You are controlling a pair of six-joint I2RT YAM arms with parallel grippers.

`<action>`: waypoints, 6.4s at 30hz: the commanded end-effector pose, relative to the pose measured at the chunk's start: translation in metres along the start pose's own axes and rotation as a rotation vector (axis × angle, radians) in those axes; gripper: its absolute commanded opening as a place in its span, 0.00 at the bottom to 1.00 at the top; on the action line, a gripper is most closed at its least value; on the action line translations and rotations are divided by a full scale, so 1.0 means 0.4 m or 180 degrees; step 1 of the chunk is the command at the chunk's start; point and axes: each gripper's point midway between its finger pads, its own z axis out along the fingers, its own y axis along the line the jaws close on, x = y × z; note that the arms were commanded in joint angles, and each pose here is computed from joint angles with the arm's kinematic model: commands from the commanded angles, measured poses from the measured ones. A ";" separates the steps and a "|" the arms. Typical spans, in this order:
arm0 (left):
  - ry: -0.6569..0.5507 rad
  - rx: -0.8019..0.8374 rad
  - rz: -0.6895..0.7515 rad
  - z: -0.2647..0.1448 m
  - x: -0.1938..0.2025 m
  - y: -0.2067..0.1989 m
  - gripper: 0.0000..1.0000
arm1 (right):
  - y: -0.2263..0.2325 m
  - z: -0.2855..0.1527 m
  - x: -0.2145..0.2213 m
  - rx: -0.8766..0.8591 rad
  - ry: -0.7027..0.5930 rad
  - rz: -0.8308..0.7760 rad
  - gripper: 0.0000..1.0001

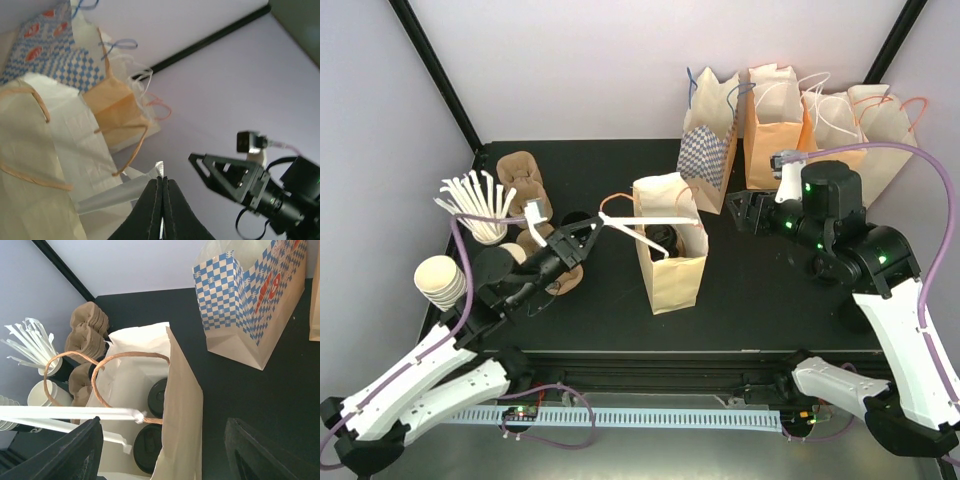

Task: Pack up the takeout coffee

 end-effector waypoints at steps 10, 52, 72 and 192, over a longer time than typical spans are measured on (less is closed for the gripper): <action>0.0516 -0.0193 0.0609 -0.005 0.030 -0.040 0.02 | 0.007 -0.001 -0.005 -0.0056 -0.0029 0.0040 0.69; 0.2180 -0.0390 0.1829 0.200 0.139 -0.127 0.02 | 0.005 0.050 -0.015 -0.0021 0.0023 0.0057 0.73; 0.2959 -0.0897 0.2342 0.264 0.271 -0.065 0.57 | -0.001 0.061 0.002 -0.0022 0.0049 0.0178 0.73; -0.0736 -0.2782 0.3576 -0.083 -0.359 0.811 0.99 | -0.647 0.374 0.225 0.1336 -0.1587 -0.0854 1.00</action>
